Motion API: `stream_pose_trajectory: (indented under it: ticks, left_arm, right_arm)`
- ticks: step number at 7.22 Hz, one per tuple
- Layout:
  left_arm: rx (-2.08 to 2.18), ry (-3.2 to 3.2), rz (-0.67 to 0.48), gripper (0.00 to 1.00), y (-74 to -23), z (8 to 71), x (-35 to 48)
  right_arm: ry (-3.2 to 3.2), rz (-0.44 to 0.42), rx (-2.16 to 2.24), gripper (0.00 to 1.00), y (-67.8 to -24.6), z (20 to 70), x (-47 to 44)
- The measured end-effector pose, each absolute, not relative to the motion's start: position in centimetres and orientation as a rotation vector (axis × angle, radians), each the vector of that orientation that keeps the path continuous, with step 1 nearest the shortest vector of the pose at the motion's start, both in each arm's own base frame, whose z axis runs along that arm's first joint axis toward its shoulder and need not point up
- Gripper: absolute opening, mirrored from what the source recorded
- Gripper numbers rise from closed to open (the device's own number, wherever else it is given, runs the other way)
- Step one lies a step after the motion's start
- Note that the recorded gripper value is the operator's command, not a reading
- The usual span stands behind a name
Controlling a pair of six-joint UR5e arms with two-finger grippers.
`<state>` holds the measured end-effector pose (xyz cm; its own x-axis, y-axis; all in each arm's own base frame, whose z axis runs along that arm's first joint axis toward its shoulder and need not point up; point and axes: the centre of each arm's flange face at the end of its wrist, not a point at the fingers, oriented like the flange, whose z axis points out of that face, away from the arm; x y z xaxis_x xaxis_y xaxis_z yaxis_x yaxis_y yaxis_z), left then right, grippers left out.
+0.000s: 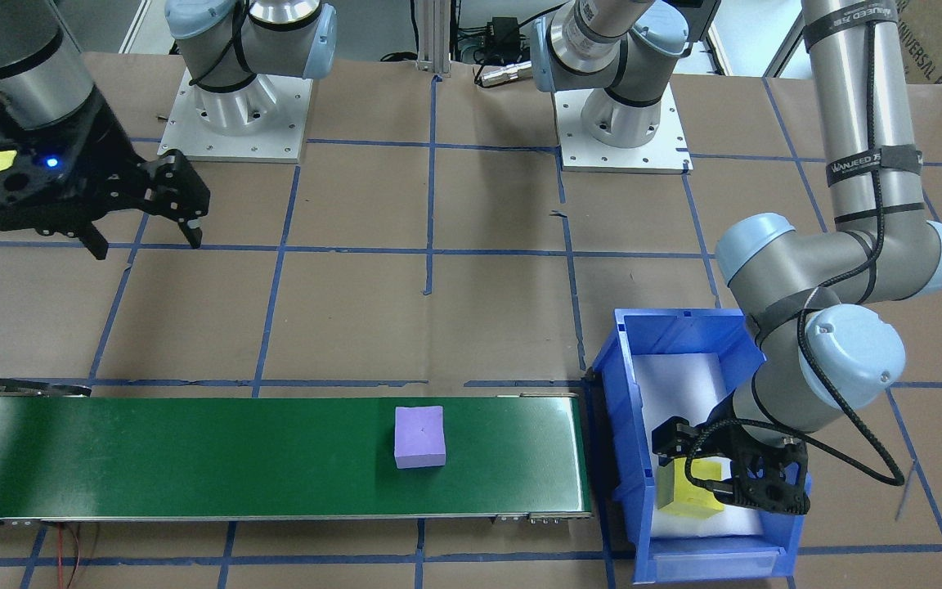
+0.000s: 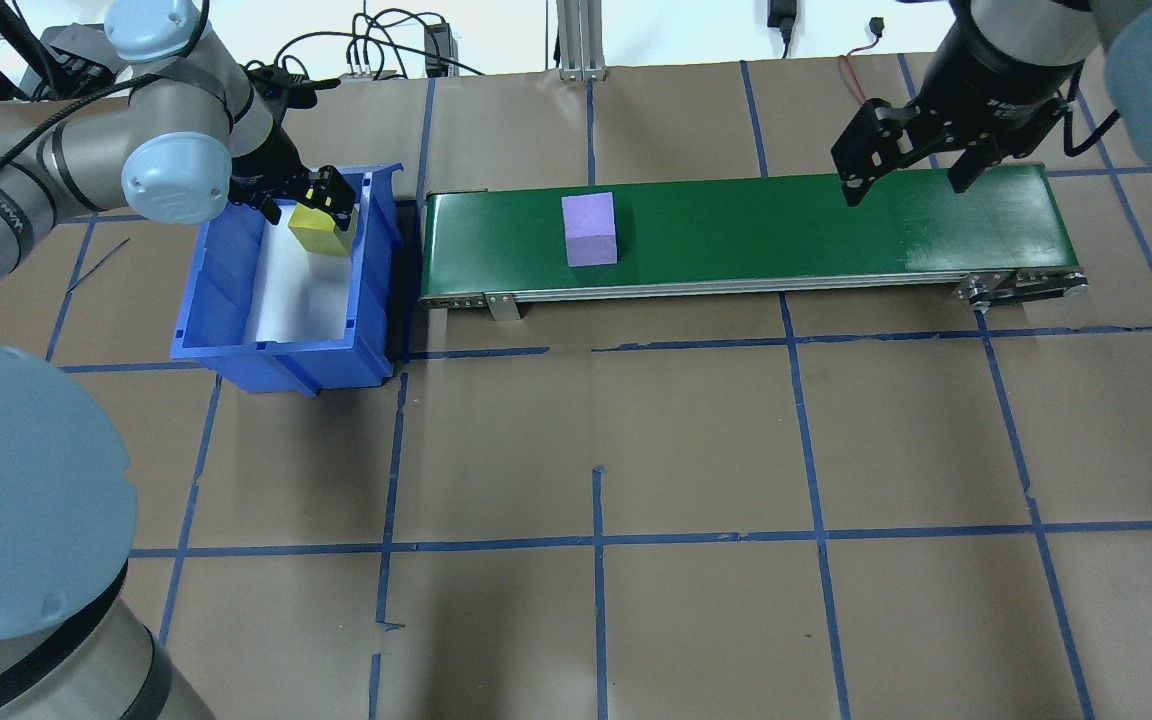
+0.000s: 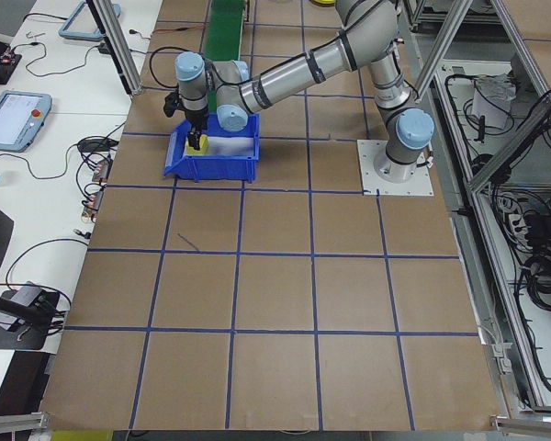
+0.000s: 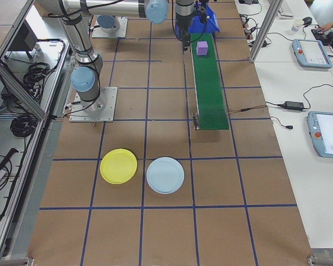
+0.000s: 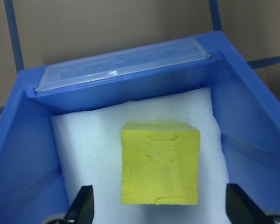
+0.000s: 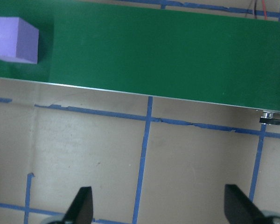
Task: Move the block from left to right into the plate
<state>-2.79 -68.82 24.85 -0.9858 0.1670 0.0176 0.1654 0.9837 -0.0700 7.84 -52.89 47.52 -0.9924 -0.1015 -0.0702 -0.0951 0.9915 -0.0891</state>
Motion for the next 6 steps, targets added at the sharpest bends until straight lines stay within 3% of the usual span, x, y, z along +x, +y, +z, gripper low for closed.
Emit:
stream_pose_trajectory:
  ticks: [2,3,5,6]
  left_arm:
    - [-0.265,-3.106,0.113,0.57,-69.0,24.0,-2.7]
    - [-0.274,-3.107,0.117,0.46,-69.1,23.9,-2.7]
    - [-0.298,-3.112,0.170,0.46,-69.5,25.6,-2.7]
    - [-0.302,-3.112,0.261,0.46,-69.3,29.3,-2.8]
  right_arm:
    - [3.050,-0.015,-0.073,1.00,-56.5,42.2,4.6]
    - [3.057,0.032,-0.072,1.00,-57.9,39.7,3.6]
    - [3.060,0.042,-0.055,1.00,-59.4,37.7,1.0]
    - [3.064,0.012,-0.046,1.00,-60.1,37.3,-1.0]
